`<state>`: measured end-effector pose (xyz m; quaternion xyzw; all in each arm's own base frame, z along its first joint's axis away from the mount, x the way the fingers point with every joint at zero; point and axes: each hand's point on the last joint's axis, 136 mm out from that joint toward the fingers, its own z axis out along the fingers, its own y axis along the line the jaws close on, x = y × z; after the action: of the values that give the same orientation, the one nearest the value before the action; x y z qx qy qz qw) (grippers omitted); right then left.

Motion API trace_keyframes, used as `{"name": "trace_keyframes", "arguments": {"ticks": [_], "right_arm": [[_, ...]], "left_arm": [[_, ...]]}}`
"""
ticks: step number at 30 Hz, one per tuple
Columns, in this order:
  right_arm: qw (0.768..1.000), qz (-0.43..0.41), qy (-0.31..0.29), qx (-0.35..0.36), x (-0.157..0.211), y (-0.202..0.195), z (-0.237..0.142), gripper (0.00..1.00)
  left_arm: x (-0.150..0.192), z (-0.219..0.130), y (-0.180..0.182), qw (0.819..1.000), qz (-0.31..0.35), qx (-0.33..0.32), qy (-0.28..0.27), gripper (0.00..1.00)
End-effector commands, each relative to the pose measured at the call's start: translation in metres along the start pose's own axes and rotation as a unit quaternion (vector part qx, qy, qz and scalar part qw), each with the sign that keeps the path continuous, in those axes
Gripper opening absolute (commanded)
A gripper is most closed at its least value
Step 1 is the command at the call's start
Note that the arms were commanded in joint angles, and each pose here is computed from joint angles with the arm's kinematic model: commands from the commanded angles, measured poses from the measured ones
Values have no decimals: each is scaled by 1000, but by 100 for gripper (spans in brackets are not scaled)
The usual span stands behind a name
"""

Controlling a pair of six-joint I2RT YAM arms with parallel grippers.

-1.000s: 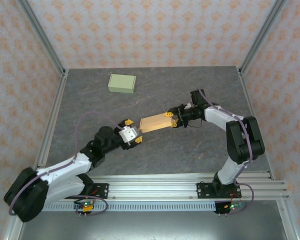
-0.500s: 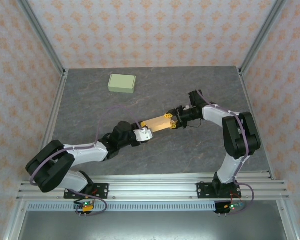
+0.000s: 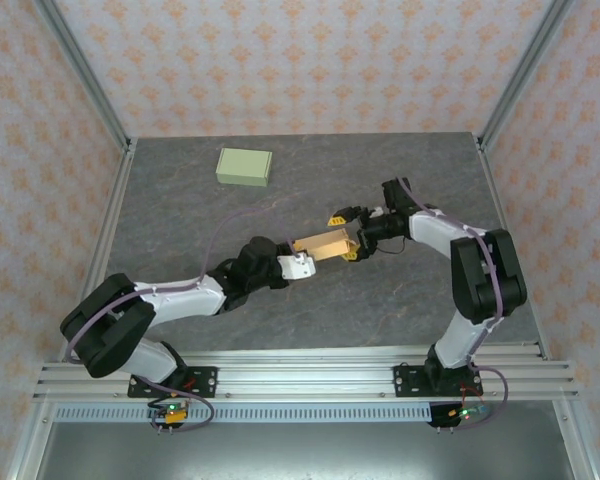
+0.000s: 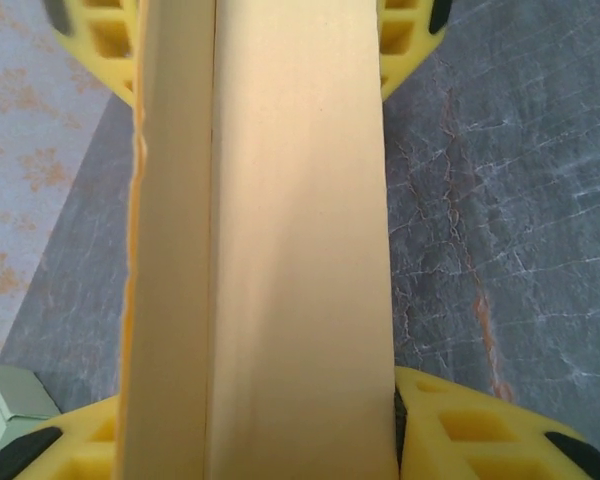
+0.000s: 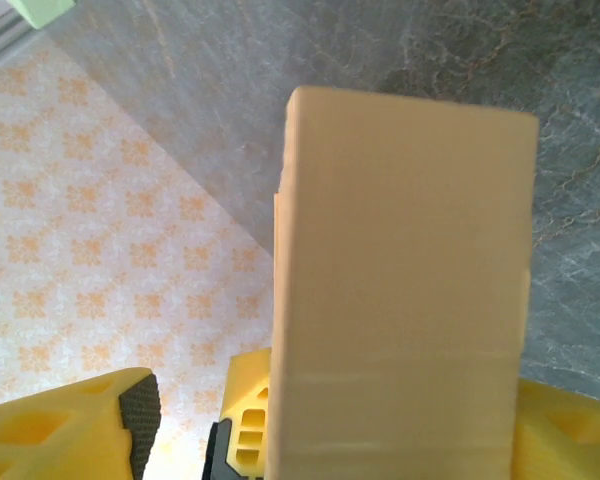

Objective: Fold the paper box

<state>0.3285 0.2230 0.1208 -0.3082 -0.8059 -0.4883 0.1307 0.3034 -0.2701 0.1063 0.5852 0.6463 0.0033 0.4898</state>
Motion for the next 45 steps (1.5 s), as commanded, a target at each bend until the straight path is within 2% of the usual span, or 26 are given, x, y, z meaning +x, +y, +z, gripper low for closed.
{"name": "trace_keyframes", "arguments": {"ticks": [1,3,7,10,13,15,16,19,22,26,29,33,36,38,45], "right_arm": [[996,-74,-51,3,4,8,-26,81],[986,-141,-90,25,-1,6,-38,81],[946,-265,-183,33,-17,10,-58,81],[903,-324,-282,29,-23,22,-86,81],[851,-376,-366,18,-21,29,-115,81],[815,-425,-393,32,-16,28,-126,80],[798,-445,-403,52,-16,23,-129,76],[755,-518,-385,116,-13,9,-123,55],[725,-571,-354,155,-6,10,-101,56],[721,-615,-284,145,10,25,-66,59],[718,-622,-256,177,9,25,-52,60],[723,-618,-231,204,0,19,-41,56],[728,-620,-209,206,1,16,-33,48],[730,-618,-199,212,0,15,-31,40],[749,-591,-211,215,-4,15,-28,23]], "left_arm": [[-8,-10,-5,998,-20,57,17,40],[-6,-12,-2,995,-57,70,37,40],[5,-15,-5,987,-96,97,87,40],[9,-15,1,983,-109,93,112,40],[5,-17,2,979,-131,115,109,40],[2,-17,1,974,-153,130,101,40],[1,-18,0,971,-166,141,97,40],[-2,-18,1,961,-199,165,96,40],[1,-13,3,957,-211,169,106,40],[5,-6,-1,955,-207,178,117,40],[6,-4,-6,954,-202,190,118,41],[3,-1,-5,952,-210,195,111,43],[5,2,-4,953,-207,194,111,43],[6,4,-3,953,-207,190,113,42],[9,10,3,954,-215,175,116,44]]}}
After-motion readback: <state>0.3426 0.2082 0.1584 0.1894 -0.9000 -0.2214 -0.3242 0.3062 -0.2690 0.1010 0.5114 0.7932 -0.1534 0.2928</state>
